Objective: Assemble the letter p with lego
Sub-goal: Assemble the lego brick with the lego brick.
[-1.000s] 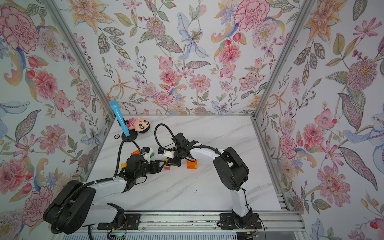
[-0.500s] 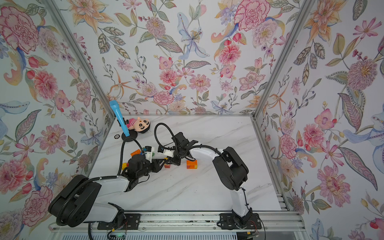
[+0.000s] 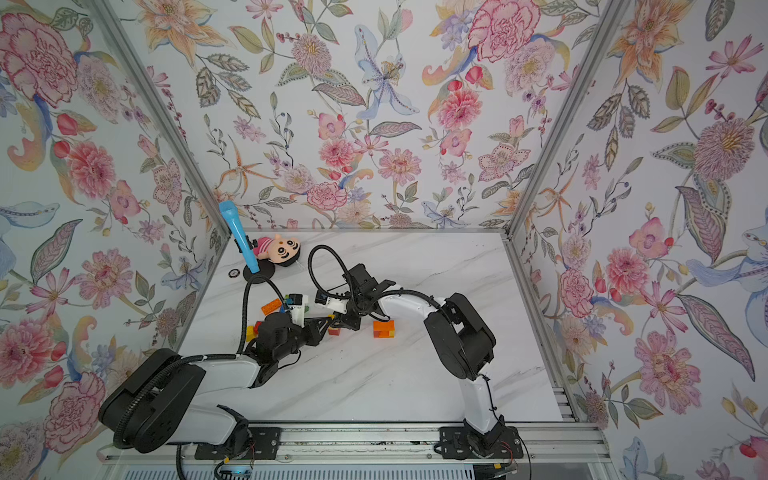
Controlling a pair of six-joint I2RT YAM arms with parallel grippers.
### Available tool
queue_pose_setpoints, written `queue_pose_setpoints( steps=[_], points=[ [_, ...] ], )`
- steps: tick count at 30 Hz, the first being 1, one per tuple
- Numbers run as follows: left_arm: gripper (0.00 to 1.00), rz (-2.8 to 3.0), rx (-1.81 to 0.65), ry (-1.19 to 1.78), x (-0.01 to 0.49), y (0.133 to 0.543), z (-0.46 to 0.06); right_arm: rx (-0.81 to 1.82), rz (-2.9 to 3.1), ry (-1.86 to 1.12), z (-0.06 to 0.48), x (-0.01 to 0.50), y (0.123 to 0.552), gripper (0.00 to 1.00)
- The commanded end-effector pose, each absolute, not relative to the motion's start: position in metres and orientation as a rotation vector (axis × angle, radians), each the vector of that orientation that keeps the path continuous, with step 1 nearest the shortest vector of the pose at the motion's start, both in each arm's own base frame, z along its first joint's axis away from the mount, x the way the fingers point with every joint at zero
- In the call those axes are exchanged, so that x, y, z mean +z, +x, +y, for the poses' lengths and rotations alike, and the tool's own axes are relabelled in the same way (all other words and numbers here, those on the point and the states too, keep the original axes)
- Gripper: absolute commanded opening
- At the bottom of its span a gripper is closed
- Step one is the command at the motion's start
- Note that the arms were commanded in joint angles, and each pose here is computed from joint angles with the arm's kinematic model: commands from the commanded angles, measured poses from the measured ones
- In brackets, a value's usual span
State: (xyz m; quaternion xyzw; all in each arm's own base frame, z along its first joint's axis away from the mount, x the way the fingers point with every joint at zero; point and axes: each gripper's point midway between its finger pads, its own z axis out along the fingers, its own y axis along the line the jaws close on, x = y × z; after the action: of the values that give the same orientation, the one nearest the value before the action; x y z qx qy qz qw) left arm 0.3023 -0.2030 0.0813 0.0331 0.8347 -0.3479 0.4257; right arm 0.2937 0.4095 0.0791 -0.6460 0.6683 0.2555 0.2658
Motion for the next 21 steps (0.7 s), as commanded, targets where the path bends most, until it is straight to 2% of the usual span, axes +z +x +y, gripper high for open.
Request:
queue_pose_setpoints(
  steps=[1,15,21],
  points=[
    [0.29,2.39,-0.752,0.09,0.006,0.258,-0.186,0.703,1.96,-1.798,0.396,0.029,0.275,0.17],
    [0.48,2.294,-0.761,0.107,0.051,0.277,-0.194,0.709,1.844,-1.7,0.404,0.068,0.283,0.54],
    [0.56,2.278,-0.766,0.098,0.058,0.277,-0.193,0.729,1.804,-1.669,0.403,0.081,0.283,0.61]
  ],
)
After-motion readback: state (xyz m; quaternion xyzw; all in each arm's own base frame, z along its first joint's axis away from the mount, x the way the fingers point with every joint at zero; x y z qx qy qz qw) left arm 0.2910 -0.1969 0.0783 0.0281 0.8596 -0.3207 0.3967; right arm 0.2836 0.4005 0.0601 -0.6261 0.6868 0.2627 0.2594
